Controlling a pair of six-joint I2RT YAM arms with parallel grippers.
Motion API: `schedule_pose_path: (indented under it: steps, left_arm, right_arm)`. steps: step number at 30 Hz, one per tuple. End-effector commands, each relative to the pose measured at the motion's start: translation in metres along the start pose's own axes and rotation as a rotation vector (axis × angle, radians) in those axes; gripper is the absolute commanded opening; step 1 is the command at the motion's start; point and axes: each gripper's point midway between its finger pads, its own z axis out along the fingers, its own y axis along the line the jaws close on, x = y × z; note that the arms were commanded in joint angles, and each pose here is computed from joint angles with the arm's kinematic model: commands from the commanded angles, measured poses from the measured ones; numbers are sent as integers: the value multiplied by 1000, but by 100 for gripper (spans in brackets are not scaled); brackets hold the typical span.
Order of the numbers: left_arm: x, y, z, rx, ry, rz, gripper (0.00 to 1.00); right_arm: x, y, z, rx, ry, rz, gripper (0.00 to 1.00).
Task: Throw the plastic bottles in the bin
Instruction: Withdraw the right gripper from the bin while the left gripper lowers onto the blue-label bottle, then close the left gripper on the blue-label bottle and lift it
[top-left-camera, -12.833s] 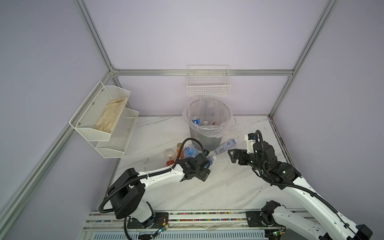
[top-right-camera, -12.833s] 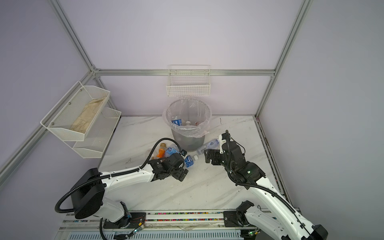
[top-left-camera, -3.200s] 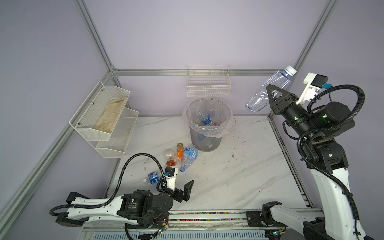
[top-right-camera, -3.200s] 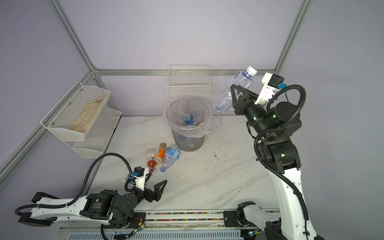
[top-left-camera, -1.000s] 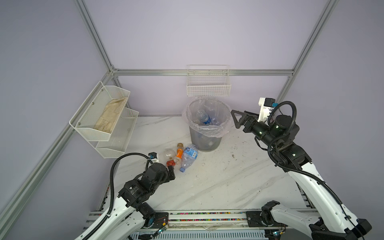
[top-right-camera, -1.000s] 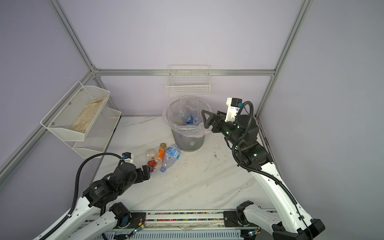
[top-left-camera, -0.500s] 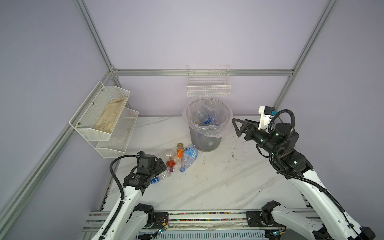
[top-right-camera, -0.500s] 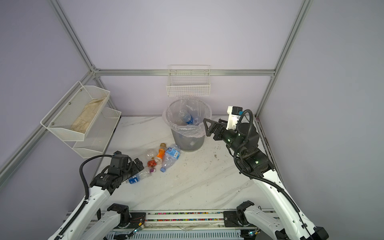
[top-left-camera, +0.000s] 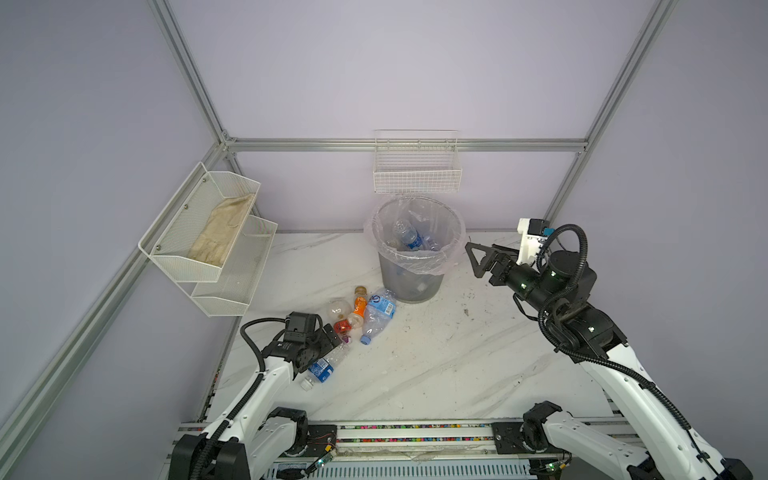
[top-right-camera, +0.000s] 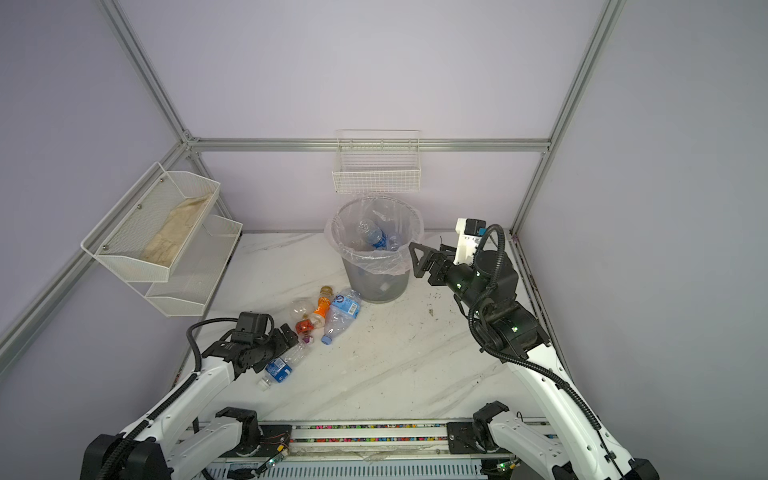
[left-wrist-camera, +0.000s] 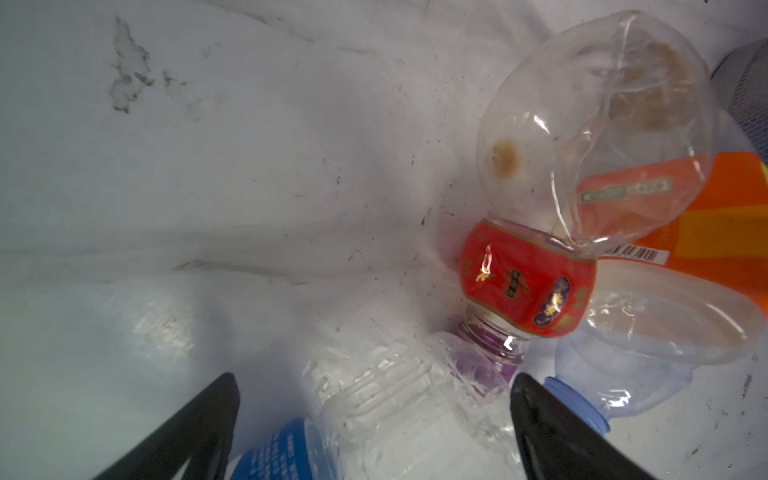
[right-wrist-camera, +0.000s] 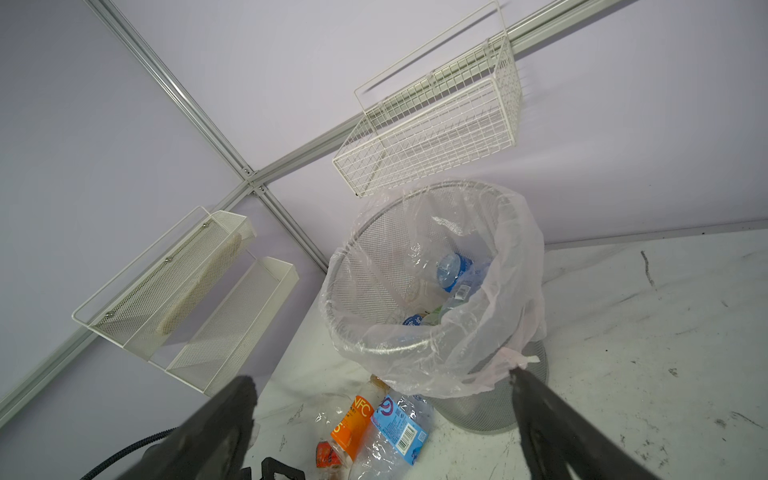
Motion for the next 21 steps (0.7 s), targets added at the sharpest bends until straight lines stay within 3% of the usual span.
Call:
schedule_pose_path:
  steps: [1, 8, 17, 21]
  left_arm:
    - [27, -14, 6, 60, 50, 28, 100]
    - [64, -38, 1, 111, 78, 114, 100]
    - [76, -48, -20, 212, 70, 217, 100]
    - [84, -58, -31, 273, 78, 317, 100]
  right_arm:
    - [-2, 0, -6, 2, -18, 2, 97]
    - [1, -2, -7, 9, -15, 16, 98]
    - [1, -4, -13, 16, -23, 18, 97]
    - [5, -6, -13, 19, -17, 22, 97]
